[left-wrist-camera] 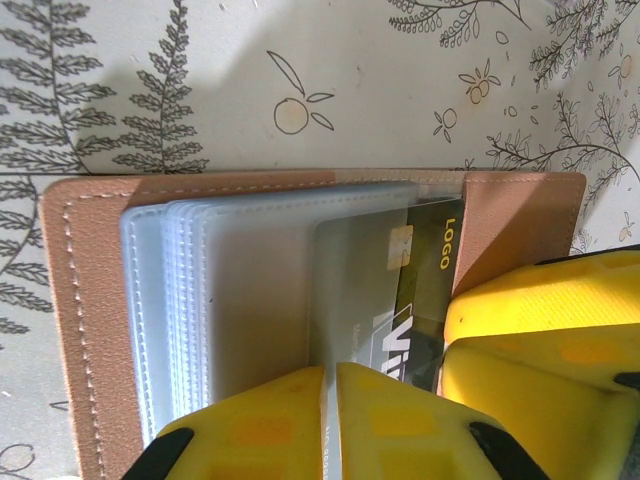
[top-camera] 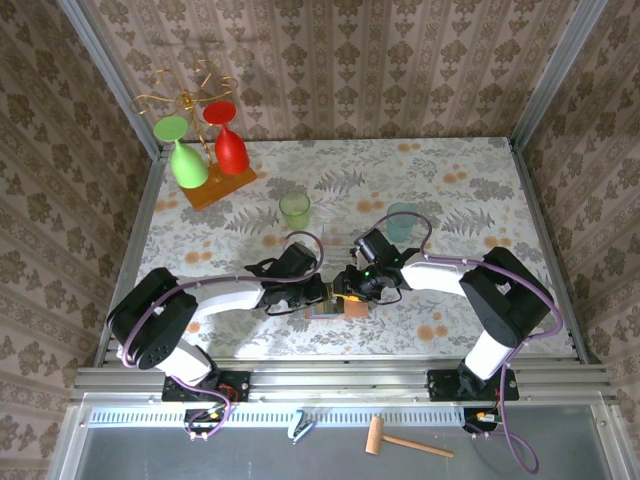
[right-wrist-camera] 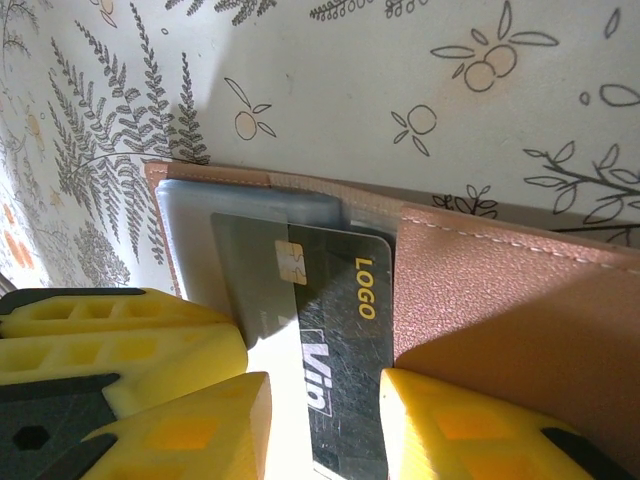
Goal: Take the credit cards out of the card holder
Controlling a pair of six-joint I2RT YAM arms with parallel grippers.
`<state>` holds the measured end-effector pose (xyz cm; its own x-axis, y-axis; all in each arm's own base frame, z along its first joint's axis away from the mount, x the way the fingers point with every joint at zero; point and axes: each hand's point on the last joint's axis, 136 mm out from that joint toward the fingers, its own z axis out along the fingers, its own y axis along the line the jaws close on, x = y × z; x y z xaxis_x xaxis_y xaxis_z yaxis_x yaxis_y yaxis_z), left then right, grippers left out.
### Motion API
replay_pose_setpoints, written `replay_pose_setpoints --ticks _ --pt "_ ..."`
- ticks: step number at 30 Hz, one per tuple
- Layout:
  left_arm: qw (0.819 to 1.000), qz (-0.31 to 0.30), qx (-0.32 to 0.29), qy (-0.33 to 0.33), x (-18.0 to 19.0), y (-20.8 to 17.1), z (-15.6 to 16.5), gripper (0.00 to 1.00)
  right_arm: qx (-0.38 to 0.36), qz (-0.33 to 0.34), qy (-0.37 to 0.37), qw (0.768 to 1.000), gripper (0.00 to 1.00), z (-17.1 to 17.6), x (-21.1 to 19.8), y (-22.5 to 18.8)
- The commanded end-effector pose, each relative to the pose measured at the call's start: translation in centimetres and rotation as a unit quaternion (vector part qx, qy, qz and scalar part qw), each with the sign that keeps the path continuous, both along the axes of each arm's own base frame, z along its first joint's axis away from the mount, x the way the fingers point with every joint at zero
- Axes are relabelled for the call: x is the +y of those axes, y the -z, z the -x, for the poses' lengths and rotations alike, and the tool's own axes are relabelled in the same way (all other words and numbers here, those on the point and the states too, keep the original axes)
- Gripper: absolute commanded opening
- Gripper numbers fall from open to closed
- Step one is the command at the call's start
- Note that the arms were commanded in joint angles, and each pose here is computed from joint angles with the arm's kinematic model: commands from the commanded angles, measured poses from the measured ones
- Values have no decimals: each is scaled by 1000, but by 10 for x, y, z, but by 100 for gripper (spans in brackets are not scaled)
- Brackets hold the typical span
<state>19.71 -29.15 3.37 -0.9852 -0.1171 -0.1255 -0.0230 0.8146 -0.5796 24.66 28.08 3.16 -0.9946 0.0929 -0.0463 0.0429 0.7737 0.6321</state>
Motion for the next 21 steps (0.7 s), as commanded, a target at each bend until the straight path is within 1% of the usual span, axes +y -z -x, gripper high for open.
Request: replay_pose_setpoints --ticks 1,13,21 --pt "1000 -25 6 2 10 9 5 12 2 11 0 1000 33 2 -6 -4" --pt "1000 -24 6 -1 11 9 4 12 11 41 3 999 32 5 -15 7" --pt "1000 -24 7 -1 11 11 5 13 19 14 3 1000 32 6 -7 13"
